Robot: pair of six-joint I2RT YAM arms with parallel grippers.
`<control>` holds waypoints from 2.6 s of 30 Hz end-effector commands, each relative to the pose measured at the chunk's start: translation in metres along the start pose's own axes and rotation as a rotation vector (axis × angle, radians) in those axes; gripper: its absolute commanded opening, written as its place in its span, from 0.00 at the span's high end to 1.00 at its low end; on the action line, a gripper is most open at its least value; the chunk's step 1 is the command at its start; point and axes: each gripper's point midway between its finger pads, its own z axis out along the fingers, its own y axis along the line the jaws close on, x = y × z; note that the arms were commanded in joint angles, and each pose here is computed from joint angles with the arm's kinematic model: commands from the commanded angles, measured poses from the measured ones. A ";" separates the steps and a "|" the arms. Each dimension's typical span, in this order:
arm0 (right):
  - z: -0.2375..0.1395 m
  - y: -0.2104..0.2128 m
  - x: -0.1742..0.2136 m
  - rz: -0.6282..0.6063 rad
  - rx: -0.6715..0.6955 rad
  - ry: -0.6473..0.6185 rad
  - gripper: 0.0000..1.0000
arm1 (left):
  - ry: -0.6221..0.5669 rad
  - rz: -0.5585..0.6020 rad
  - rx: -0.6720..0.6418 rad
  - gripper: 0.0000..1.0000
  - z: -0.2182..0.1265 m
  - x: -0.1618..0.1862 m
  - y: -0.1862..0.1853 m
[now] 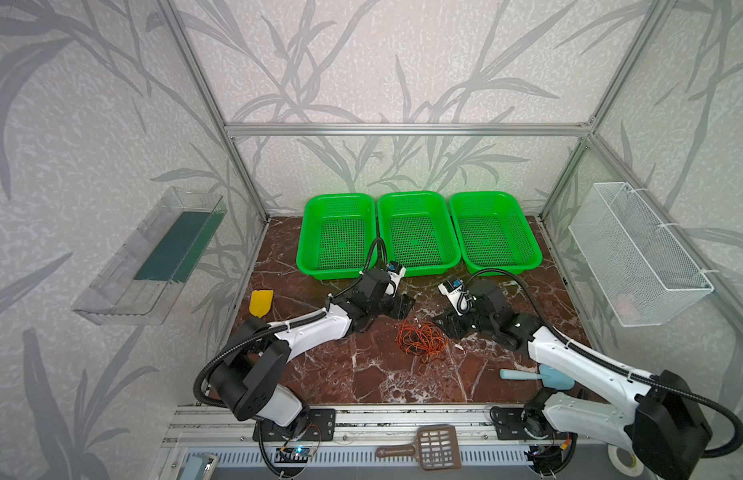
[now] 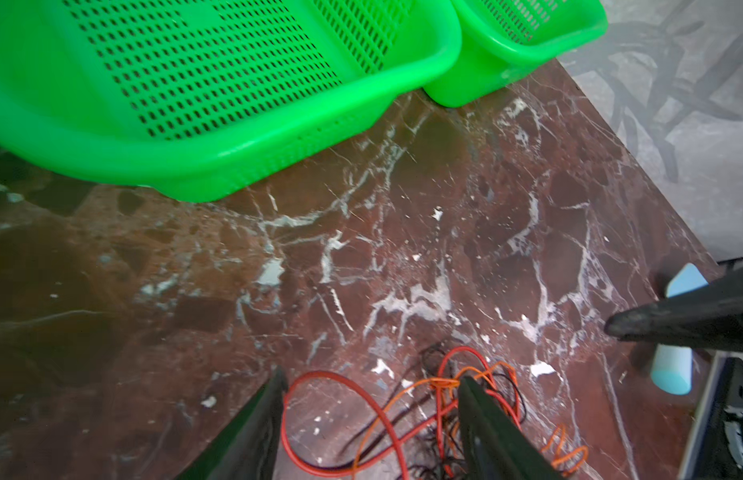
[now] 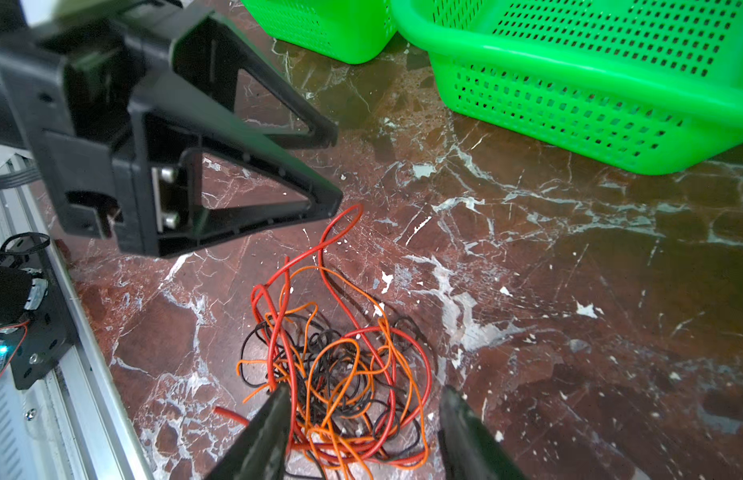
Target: Untangle the cables
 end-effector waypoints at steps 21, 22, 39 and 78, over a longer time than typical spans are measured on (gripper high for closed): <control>0.100 0.017 0.015 0.071 -0.133 0.260 0.82 | -0.098 -0.005 -0.135 0.30 -0.020 -0.001 0.028; 0.102 0.017 0.009 0.066 -0.127 0.252 0.84 | -0.116 0.010 -0.128 0.30 -0.024 -0.002 0.026; 0.122 0.000 -0.013 0.196 -0.123 0.243 0.89 | -0.111 -0.035 0.062 0.32 -0.017 0.024 -0.003; 0.091 -0.036 -0.019 0.358 -0.052 0.145 0.82 | -0.234 0.063 0.141 1.00 -0.037 -0.023 -0.039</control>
